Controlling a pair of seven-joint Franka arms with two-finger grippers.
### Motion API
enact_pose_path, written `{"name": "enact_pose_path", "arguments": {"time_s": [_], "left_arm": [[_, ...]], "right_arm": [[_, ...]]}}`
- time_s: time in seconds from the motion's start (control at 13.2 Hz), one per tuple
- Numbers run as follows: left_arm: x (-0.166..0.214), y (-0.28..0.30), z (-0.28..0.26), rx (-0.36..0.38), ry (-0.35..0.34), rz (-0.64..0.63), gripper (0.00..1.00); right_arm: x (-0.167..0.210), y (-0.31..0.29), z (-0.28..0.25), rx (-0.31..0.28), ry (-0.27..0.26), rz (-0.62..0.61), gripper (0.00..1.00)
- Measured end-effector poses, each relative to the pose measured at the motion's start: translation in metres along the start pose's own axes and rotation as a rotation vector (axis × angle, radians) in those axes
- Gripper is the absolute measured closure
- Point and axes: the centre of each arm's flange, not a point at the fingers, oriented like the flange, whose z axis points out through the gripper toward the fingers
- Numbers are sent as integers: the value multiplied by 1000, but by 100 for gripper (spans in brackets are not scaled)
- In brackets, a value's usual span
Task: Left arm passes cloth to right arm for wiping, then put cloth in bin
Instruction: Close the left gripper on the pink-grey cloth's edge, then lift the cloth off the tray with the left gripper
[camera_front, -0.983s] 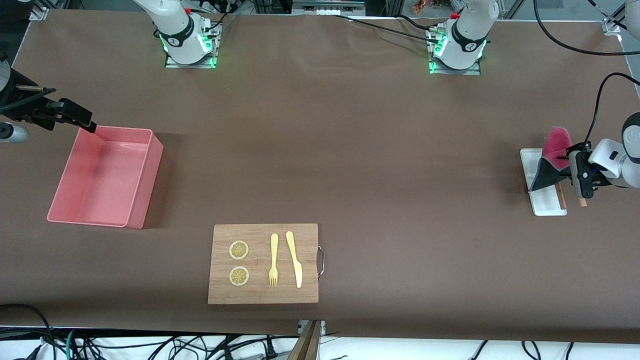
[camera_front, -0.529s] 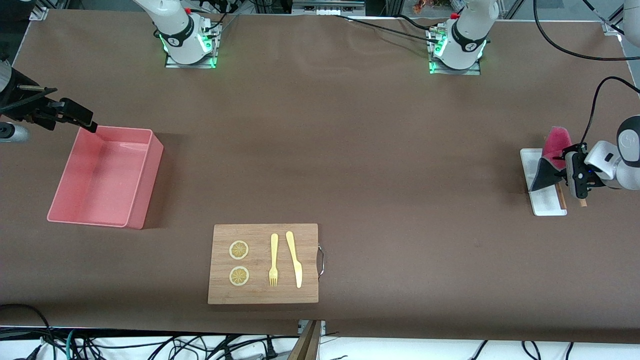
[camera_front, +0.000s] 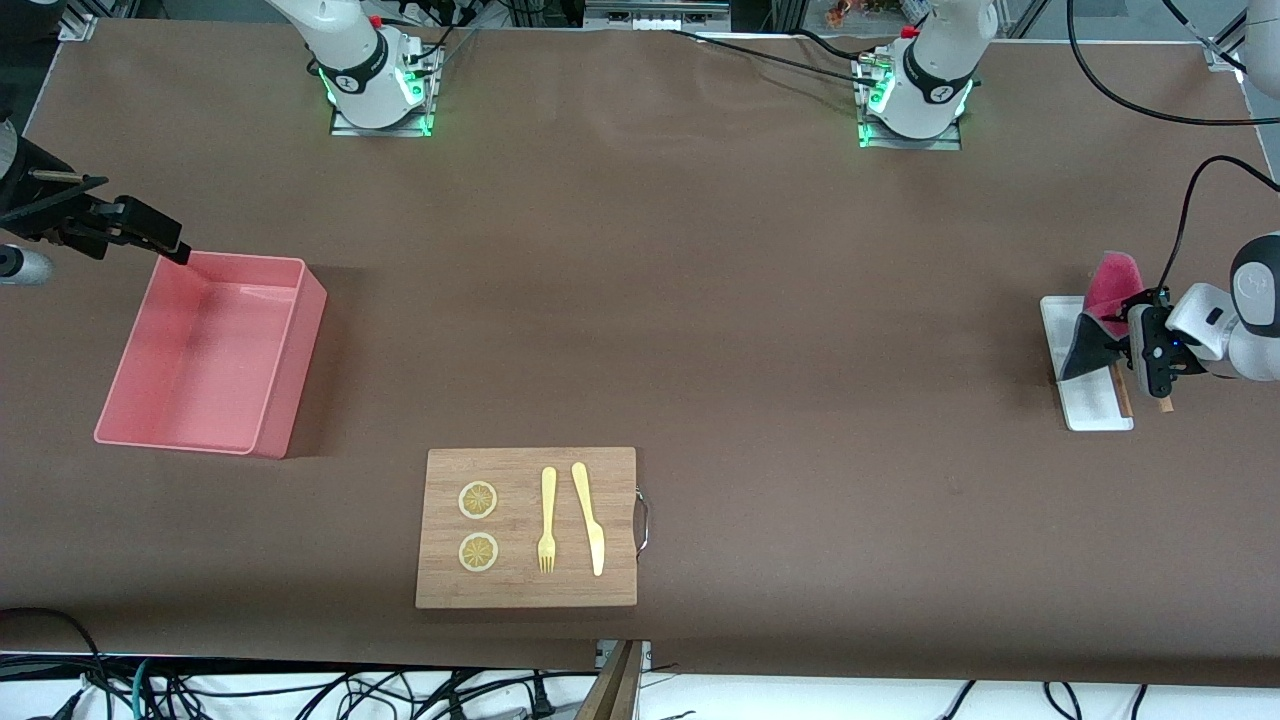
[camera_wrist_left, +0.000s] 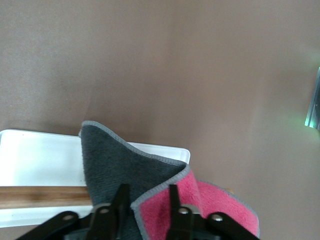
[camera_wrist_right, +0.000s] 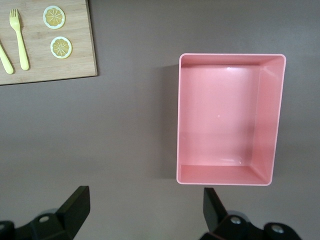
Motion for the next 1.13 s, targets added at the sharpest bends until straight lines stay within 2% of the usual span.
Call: {"name": "enact_pose_path", "arguments": {"time_s": [0.15, 0.23, 0.45, 0.76, 0.98, 1.13], "left_arm": [[0, 2, 2, -21, 1, 0, 94], [0, 3, 2, -30, 2, 1, 98], [1, 4, -2, -40, 2, 2, 98], [15, 10, -40, -65, -1, 23, 98], [53, 23, -86, -85, -27, 43, 98], [92, 42, -121, -92, -63, -24, 98]], "right_arm": [[0, 0, 0, 0, 0, 0, 0], [0, 0, 0, 0, 0, 0, 0], [0, 0, 0, 0, 0, 0, 0], [0, 0, 0, 0, 0, 0, 0], [0, 5, 0, 0, 0, 8, 0], [0, 7, 1, 0, -4, 10, 0]]}}
